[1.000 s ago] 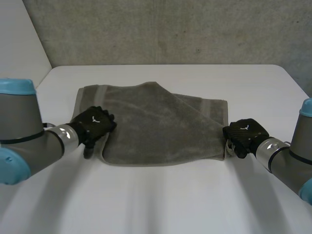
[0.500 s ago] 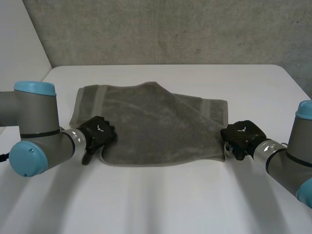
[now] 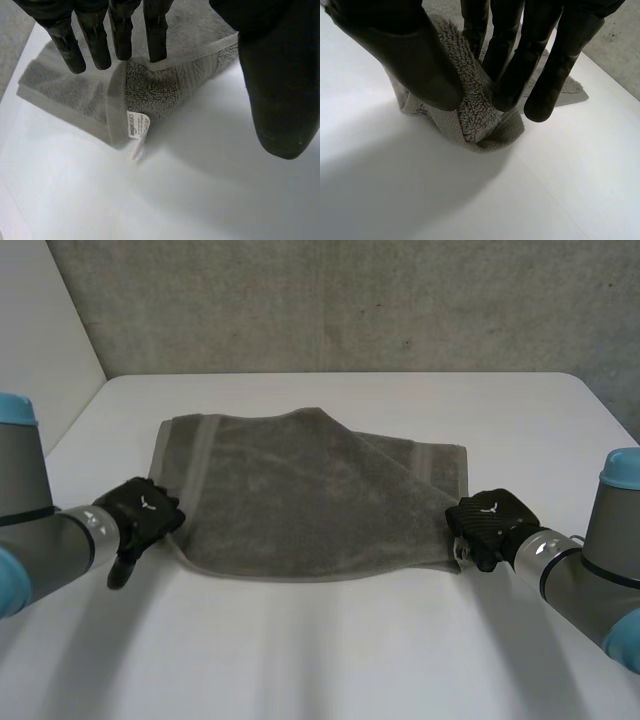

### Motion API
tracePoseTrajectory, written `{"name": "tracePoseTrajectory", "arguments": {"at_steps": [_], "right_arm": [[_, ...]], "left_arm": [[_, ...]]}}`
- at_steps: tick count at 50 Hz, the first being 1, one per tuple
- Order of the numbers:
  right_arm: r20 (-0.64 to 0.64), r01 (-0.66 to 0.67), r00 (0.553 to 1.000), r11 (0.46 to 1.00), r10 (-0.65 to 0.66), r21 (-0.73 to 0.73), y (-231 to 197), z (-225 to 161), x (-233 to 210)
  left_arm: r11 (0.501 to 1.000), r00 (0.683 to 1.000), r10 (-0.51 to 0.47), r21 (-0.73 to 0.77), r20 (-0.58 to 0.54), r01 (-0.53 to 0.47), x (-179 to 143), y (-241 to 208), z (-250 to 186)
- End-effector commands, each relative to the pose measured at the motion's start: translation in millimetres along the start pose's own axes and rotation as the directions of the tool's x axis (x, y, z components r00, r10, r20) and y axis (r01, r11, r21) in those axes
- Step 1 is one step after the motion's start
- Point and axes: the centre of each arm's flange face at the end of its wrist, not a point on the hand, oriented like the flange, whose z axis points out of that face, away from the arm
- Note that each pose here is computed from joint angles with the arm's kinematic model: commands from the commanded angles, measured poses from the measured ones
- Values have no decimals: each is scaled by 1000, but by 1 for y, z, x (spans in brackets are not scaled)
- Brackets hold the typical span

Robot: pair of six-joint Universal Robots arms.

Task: Fold the towel.

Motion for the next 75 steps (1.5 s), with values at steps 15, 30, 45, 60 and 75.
{"name": "tracePoseTrajectory", "arguments": {"at_steps": [15, 30, 45, 60, 75], "right_arm": [[31, 44, 999, 999, -44, -2, 0, -4, -12], [25, 47, 999, 999, -47, -12, 2, -4, -13], [25, 51, 998, 999, -51, -15, 3, -3, -13], [32, 60, 998, 998, -59, -13, 5, -2, -17], [30, 60, 998, 998, -59, -15, 5, -1, -17]], "left_arm": [[985, 979, -108, 151, 173, 81, 11, 10, 14], [975, 971, -161, 183, 178, 128, 14, 13, 31], [981, 983, -152, 136, 103, 137, 36, 19, 21], [961, 965, -238, 169, 107, 219, 32, 17, 31], [945, 951, -294, 178, 96, 274, 30, 16, 49]]}}
